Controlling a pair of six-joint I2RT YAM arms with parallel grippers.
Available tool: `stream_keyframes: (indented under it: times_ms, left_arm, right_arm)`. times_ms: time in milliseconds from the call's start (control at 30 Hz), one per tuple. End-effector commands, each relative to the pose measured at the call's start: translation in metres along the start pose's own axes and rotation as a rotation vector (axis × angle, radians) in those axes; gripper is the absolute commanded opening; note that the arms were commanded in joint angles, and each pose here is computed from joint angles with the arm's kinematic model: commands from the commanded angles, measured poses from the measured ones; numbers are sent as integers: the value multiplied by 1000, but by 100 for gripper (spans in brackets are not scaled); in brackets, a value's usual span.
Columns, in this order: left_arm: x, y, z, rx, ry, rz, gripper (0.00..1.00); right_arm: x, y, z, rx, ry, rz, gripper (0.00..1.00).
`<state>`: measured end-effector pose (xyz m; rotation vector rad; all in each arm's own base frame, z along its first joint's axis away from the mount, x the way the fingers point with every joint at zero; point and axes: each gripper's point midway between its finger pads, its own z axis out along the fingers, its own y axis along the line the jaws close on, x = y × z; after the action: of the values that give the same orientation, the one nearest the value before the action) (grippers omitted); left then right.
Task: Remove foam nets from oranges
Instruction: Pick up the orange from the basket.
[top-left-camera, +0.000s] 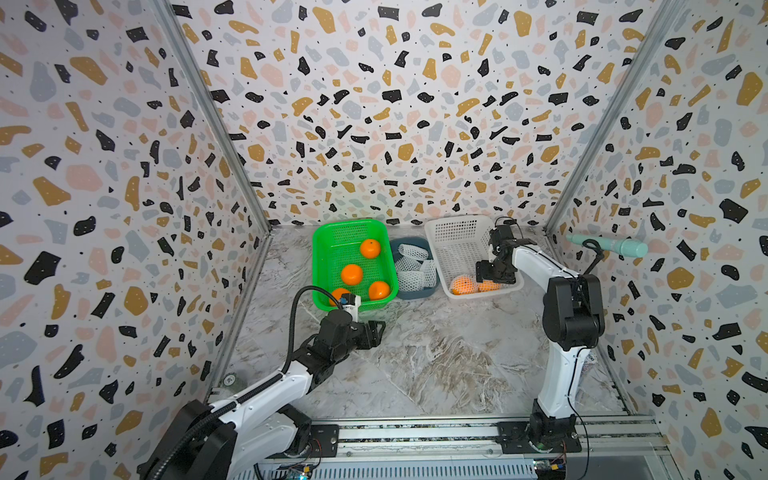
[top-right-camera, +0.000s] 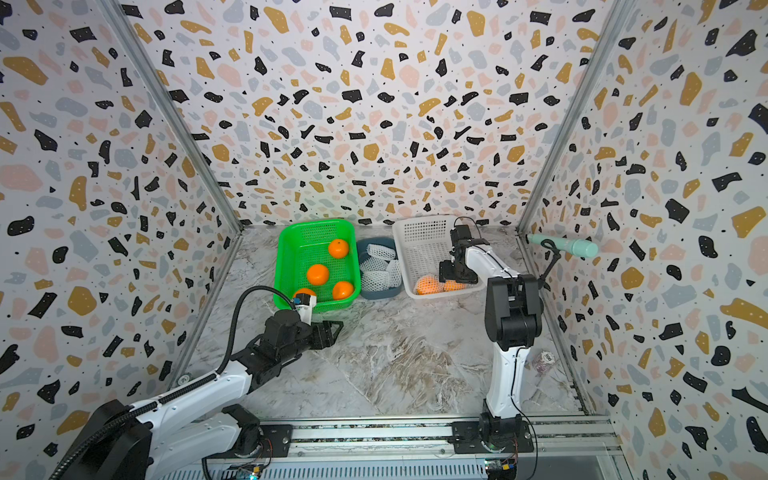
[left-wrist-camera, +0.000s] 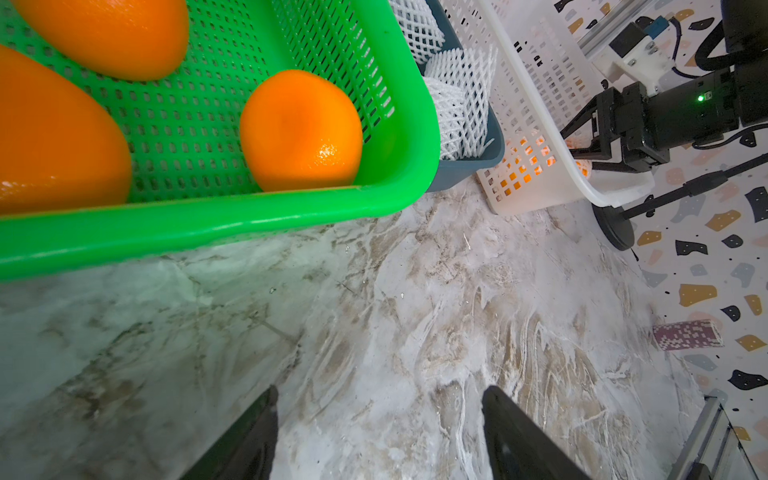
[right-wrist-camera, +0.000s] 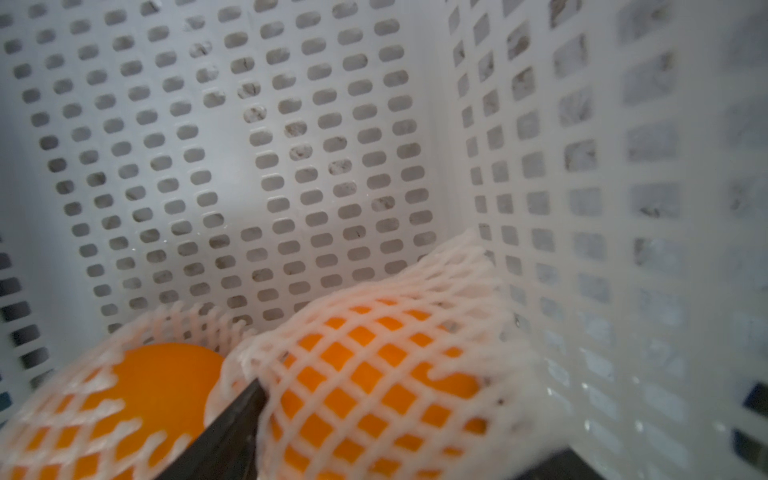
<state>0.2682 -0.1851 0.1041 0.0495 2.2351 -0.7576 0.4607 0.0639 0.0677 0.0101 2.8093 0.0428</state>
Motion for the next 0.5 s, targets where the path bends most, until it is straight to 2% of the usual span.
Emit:
stream_keyframes:
  times_ms: [0, 200, 467]
  left_arm:
    - [-4, -4, 0, 12, -16, 20, 78]
    - [-5, -4, 0, 9, -17, 24, 78]
    - [-6, -4, 0, 8, -18, 27, 78]
  right_arm:
    - [3, 3, -4, -25, 19, -16, 78]
    - [-15, 14, -15, -85, -47, -25, 77]
    - [-23, 11, -15, -63, -60, -16, 79]
